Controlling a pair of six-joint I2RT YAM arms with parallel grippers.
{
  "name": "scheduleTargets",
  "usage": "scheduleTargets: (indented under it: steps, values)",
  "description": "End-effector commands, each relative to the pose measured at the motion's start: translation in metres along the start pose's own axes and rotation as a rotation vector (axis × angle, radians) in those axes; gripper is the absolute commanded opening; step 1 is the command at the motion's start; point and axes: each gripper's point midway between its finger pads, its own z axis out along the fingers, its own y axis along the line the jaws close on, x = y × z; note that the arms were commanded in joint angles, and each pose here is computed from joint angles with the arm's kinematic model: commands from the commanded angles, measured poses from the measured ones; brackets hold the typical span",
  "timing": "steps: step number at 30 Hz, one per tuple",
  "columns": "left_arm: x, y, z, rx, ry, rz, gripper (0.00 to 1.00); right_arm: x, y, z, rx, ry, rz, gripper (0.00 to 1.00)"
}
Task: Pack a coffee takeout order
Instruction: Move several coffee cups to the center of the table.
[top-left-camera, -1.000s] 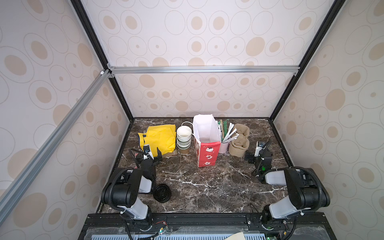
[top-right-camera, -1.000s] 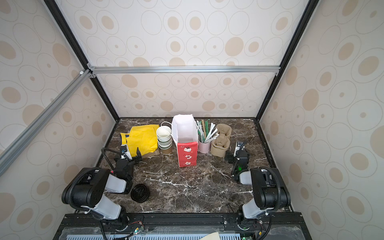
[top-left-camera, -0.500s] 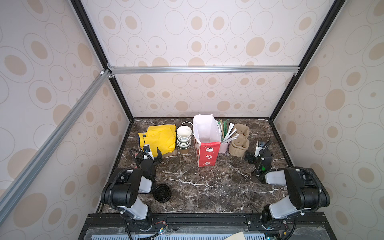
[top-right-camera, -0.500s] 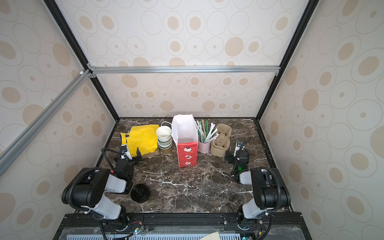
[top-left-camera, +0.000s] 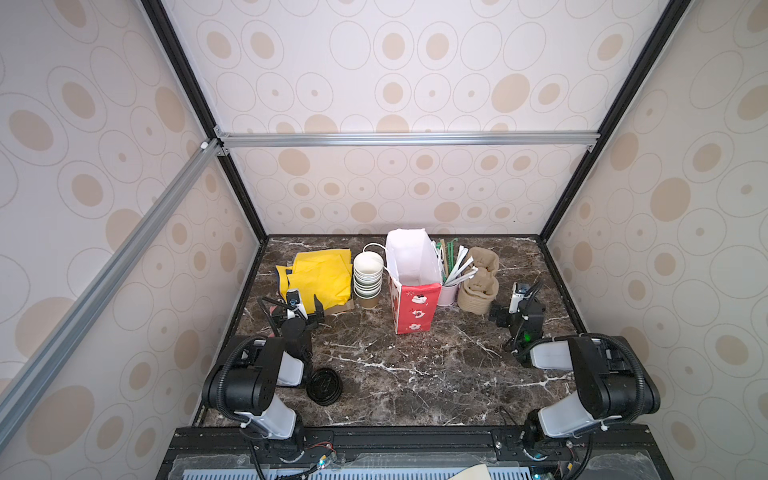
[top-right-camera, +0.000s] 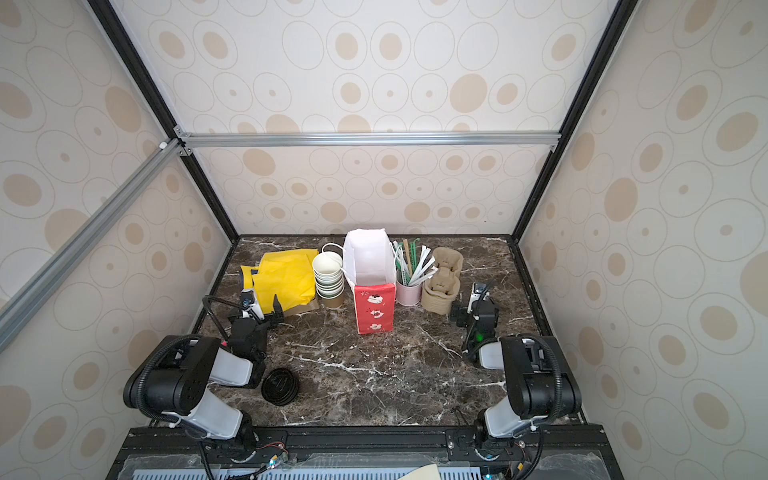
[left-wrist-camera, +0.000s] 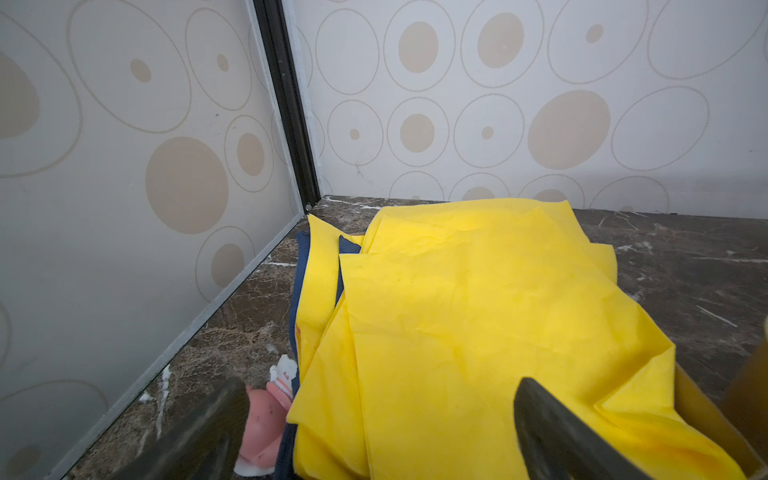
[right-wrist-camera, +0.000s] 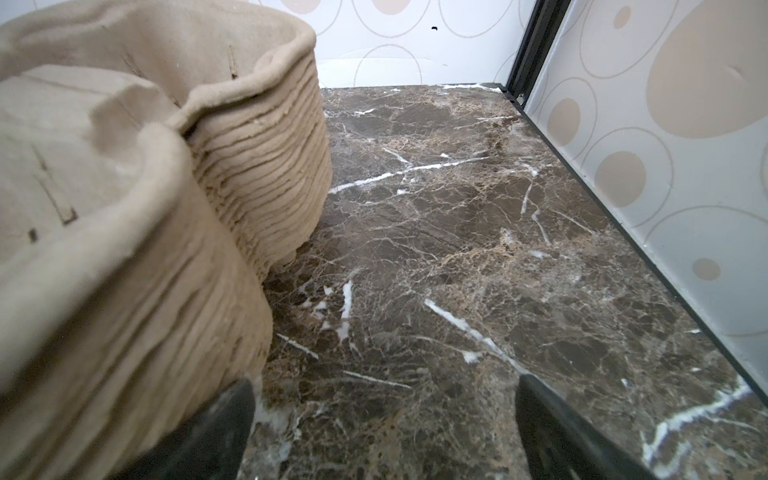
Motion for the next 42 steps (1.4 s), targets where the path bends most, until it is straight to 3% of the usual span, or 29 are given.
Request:
scheduleTargets:
  steps: [1,7,10,14,19,25,29,31,36,42]
  values:
    - [-0.018,0.005,-0.01,-0.008,-0.077,-0.009,0.99,-0.024,-0.001,-0.008,0.011,-0.078,0.01,1.0]
    - [-0.05,0.028,-0.035,-0.088,-0.151,-0.07,0.99,-0.041,-0.037,-0.043,0.194,-0.013,0.048,1.0]
    - [-0.064,0.029,-0.04,-0.088,-0.147,-0.057,0.99,-0.046,-0.058,-0.06,0.304,-0.008,0.17,1.0]
    - [-0.087,0.033,-0.044,-0.09,-0.126,-0.099,0.99,-0.048,-0.062,-0.08,0.33,0.126,0.253,1.0]
    - [-0.12,0.006,-0.039,0.067,-0.05,-0.154,0.99,-0.049,-0.047,-0.098,0.263,0.32,0.283,1.0]
    - [-0.15,-0.033,-0.029,0.254,0.136,-0.332,0.99,-0.062,-0.028,-0.124,0.184,0.45,0.397,0.91]
    - [-0.142,-0.051,-0.025,0.259,0.395,-0.494,0.99,-0.062,-0.02,-0.139,0.166,0.531,0.454,0.9]
    - [-0.138,-0.065,-0.027,0.287,0.509,-0.518,0.98,-0.063,-0.021,-0.145,0.177,0.556,0.468,0.9]
    - [-0.145,-0.104,-0.03,0.395,0.62,-0.456,0.9,-0.065,-0.022,-0.151,0.199,0.571,0.514,0.88]
    - [-0.153,-0.128,-0.015,0.404,0.684,-0.352,0.82,-0.044,-0.029,-0.152,0.261,0.606,0.523,0.86]
